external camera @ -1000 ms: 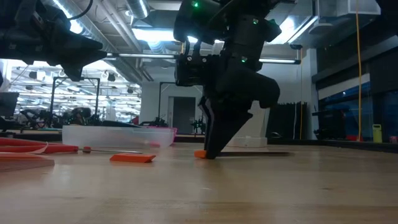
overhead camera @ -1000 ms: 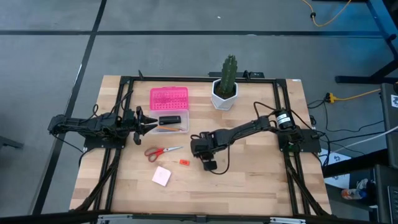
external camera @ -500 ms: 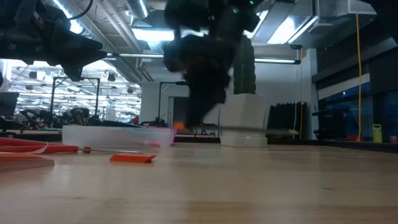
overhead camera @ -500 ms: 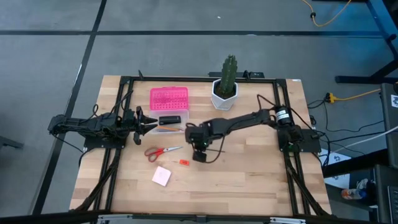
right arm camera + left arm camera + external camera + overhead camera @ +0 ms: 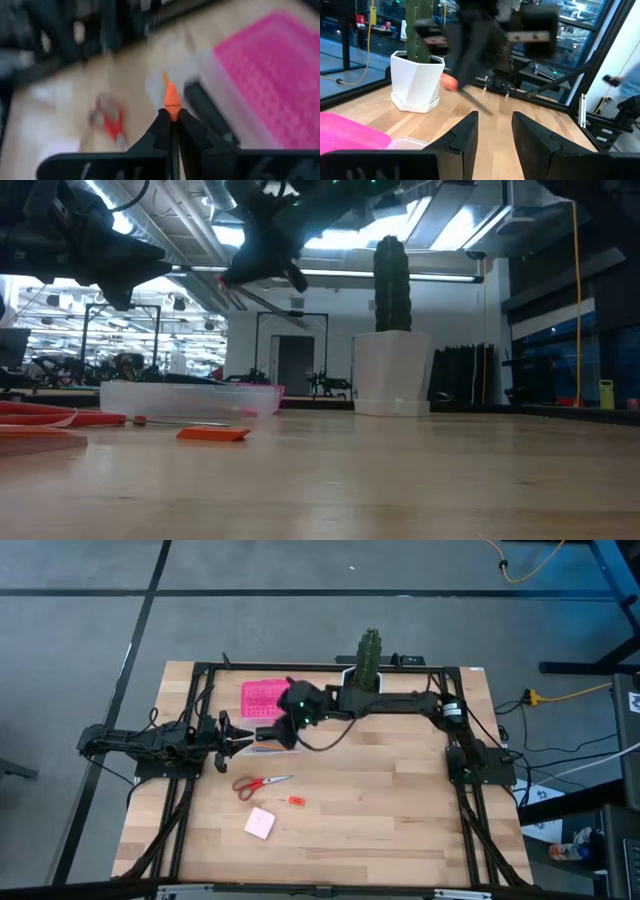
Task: Pack school essentials
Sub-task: Put the black pencil into the supply box
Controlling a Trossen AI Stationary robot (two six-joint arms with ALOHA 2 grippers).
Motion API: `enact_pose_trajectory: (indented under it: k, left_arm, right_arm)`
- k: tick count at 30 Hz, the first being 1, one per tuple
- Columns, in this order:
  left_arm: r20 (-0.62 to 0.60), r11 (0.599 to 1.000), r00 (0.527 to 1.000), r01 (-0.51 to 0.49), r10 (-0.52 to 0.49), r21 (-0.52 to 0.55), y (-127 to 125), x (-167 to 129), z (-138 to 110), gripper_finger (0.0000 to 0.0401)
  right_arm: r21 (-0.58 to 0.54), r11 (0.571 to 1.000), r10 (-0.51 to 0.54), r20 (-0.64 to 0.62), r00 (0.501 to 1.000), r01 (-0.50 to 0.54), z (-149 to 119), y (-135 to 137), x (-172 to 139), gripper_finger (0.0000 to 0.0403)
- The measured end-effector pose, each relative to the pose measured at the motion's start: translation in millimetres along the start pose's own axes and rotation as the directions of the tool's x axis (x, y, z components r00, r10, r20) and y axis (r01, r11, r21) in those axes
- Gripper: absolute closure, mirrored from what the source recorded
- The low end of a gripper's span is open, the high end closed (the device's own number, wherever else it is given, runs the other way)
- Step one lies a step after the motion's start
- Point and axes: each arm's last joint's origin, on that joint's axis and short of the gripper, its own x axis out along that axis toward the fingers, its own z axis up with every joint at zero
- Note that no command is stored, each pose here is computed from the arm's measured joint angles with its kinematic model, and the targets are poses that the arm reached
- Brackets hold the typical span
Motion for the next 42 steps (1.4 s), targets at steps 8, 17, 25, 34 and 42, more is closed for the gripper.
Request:
enact_pose_trajectory:
  k: [8, 17, 25, 34, 42]
  left_arm:
    - [0.000, 1.000, 1.000, 0.000, 0.000, 0.000, 0.0, 0.0, 0.0, 0.0287]
    - [0.000, 1.000, 1.000, 0.000, 0.000, 0.000, 0.0, 0.0, 0.1, 0.0287]
    - [0.000, 1.000, 1.000, 0.000, 0.000, 0.000, 0.0, 0.0, 0.0, 0.0287]
    - [0.000, 1.000, 1.000, 0.000, 0.000, 0.000, 0.0, 0.0, 0.0, 0.0287]
    - [0.000, 1.000, 1.000, 0.000, 0.000, 0.000, 0.0, 0.0, 0.0, 0.0287]
  right_arm:
    - [0.011, 1.000, 0.000, 0.090, 0.996, -0.001, -5.5, -23.3, 44.1, 0.0386]
    - [-0.074, 0.997, 0.022, 0.148, 0.989, -0.011, 7.3, -21.2, 61.1, 0.0386]
    - [-0.076, 0.997, 0.033, 0.074, 0.997, -0.027, -11.0, -29.2, 84.2, 0.0386]
    - [-0.181, 0.971, 0.161, 0.016, 0.987, -0.156, -15.9, -25.7, 87.4, 0.0356]
    - [-0.208, 0.955, 0.217, -0.006, 0.976, -0.214, -17.0, -23.3, 87.1, 0.0334]
